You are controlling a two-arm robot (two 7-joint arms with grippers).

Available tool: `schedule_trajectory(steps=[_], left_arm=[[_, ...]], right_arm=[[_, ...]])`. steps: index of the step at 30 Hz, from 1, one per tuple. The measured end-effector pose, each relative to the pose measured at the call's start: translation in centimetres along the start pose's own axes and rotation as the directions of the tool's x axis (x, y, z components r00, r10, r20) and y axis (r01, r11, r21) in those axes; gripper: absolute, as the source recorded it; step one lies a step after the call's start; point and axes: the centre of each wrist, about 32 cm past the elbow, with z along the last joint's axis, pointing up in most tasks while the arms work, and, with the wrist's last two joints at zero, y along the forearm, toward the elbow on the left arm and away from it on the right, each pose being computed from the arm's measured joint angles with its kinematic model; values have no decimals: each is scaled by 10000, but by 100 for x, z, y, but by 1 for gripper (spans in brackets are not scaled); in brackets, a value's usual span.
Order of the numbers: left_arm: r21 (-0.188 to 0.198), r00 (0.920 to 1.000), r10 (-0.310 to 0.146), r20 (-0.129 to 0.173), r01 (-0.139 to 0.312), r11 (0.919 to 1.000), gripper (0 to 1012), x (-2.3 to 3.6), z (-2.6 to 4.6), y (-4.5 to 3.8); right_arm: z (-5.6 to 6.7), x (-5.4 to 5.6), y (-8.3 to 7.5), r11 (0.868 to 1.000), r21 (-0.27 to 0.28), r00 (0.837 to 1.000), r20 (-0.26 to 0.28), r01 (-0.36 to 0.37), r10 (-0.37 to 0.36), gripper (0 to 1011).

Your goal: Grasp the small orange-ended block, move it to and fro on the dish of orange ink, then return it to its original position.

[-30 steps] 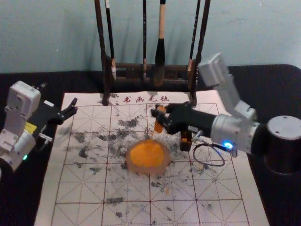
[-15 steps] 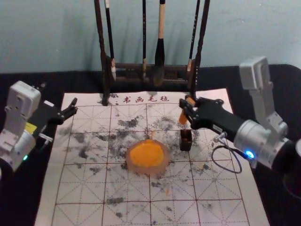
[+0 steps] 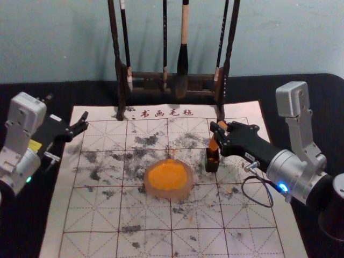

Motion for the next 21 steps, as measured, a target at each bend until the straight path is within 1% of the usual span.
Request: schedule_trajectory(steps=[10, 21], left_arm=[[-1, 10000, 0, 0, 0, 10000, 1001, 0, 0, 0], [0, 10000, 0, 0, 0, 10000, 1001, 0, 0, 0]], right_arm=[[-53, -36, 28, 9993, -240, 9993, -226, 299, -304, 130], [-104, -44, -14, 9982, -504, 9989, -314, 318, -334, 130]])
